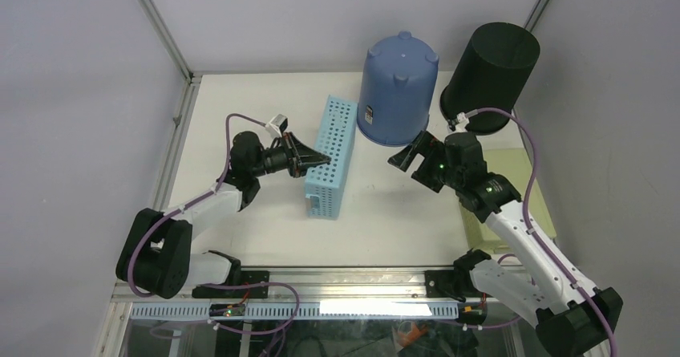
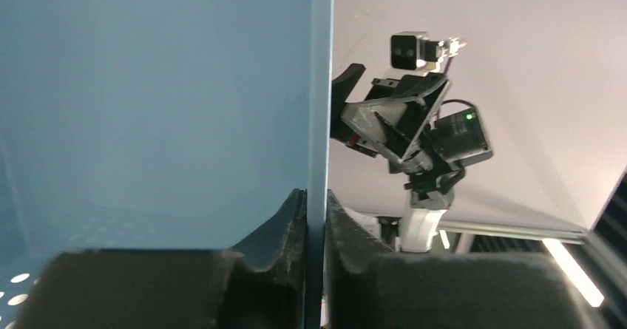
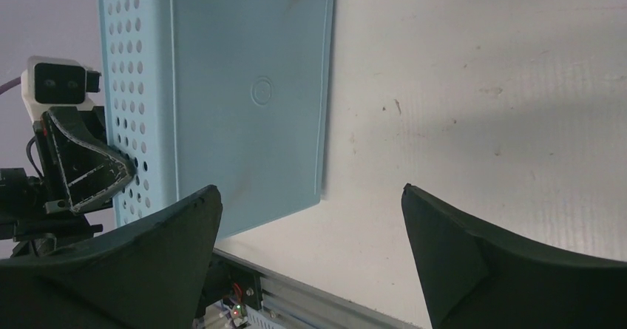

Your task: Turn the large container upside down

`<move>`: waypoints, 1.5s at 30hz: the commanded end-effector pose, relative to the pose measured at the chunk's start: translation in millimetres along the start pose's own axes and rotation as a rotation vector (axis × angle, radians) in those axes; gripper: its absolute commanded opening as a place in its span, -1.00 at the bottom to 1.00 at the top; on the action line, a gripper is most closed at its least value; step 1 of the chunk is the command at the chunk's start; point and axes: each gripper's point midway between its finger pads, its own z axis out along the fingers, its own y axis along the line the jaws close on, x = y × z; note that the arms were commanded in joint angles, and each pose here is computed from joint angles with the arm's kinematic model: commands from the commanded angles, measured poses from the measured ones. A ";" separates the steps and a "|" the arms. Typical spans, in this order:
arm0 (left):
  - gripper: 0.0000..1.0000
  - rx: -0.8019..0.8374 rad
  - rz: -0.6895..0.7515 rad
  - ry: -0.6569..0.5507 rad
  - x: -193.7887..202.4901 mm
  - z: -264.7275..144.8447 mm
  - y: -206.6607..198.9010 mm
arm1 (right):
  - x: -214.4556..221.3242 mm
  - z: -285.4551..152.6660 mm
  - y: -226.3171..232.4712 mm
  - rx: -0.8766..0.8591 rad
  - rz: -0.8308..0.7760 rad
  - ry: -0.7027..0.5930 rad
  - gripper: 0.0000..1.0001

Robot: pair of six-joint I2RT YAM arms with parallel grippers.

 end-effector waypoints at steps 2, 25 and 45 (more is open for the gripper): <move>-0.27 -0.039 0.143 -0.031 -6.5 -4.0 -8.4 | -3.6 3.2 39.2 -0.148 0.031 -0.003 0.92; -0.80 -0.369 0.431 -0.076 -31.3 -22.3 -0.8 | 39.1 52.4 118.5 -0.362 0.104 0.121 0.92; -1.00 0.054 0.111 0.027 -16.8 -36.5 -21.2 | 34.9 61.4 170.0 -0.523 0.136 0.159 0.93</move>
